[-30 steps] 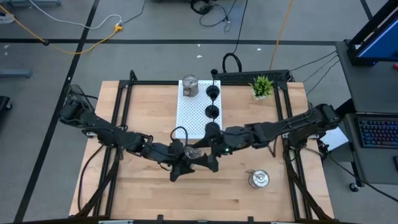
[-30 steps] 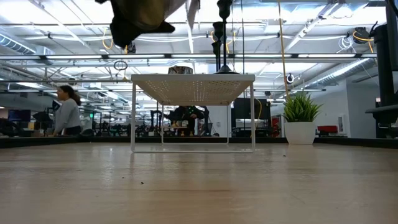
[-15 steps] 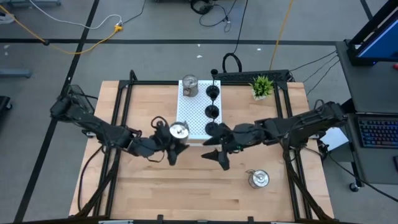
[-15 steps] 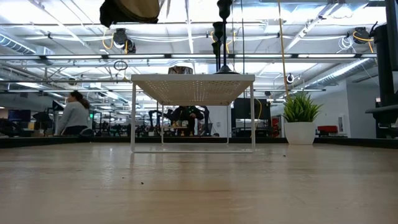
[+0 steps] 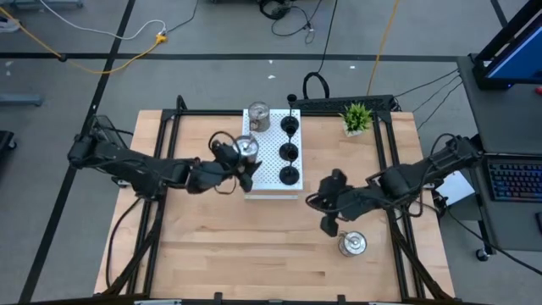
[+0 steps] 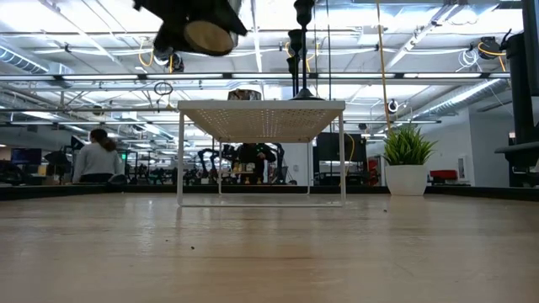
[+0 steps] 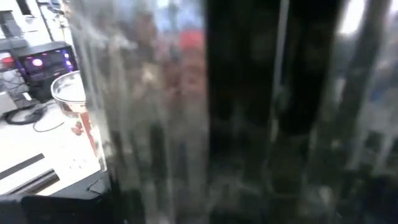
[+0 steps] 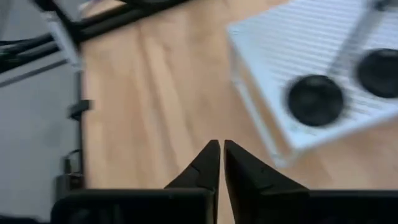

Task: Pick & Place candle stick holders
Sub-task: Put the top brown scented candle on the shelf aligned with the brown scented candle

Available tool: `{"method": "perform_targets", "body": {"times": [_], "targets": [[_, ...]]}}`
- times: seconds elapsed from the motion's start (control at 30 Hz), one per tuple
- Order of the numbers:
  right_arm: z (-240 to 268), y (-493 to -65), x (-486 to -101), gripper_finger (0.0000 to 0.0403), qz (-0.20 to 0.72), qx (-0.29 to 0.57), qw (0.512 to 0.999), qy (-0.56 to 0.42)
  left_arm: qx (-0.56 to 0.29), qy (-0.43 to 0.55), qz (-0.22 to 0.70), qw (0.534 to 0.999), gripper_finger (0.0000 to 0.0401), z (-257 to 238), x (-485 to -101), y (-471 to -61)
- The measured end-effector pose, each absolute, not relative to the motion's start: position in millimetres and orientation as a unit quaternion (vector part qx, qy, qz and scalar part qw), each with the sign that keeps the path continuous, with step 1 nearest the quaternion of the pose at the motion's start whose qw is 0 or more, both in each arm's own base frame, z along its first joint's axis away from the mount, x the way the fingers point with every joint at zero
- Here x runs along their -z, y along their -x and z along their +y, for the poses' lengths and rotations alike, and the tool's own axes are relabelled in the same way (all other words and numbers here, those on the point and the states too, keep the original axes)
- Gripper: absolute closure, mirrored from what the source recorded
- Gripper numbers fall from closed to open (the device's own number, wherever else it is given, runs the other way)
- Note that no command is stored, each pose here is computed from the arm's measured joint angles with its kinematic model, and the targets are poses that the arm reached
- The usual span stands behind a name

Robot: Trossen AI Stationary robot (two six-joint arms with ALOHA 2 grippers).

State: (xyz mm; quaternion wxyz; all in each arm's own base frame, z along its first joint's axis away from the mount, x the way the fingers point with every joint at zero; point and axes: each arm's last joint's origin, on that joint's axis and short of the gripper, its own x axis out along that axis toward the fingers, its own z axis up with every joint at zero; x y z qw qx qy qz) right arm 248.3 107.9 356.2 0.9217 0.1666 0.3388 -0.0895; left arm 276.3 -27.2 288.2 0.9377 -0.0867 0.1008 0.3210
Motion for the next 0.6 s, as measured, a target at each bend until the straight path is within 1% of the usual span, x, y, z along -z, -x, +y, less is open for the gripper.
{"method": "perform_targets", "body": {"times": [0.17,0.27,0.43,0.53,0.6], "targets": [[105.2,-230.1,-356.4,0.04,0.355,0.135,0.912,-0.156,-0.34,0.103,0.091,0.93,0.0054,-10.5,-272.4,-276.9],[103.5,-225.2,-357.5,0.0399,0.353,0.15,0.911,-0.152,-0.354,0.109,0.084,0.925,0.0054,-1.7,-259.2,-274.5],[102.7,-225.5,-357.3,0.0401,0.353,0.152,0.911,-0.147,-0.357,0.124,0.065,0.924,0.0054,12.8,-245.8,-277.6],[101.2,-226.4,-356.0,0.0402,0.353,0.155,0.911,-0.147,-0.354,0.117,0.09,0.924,0.0054,19.1,-232.4,-282.4],[99.3,-227.2,-352.9,0.0402,0.357,0.161,0.908,-0.148,-0.341,0.124,0.084,0.928,0.0054,22.4,-229.9,-287.5]]}}
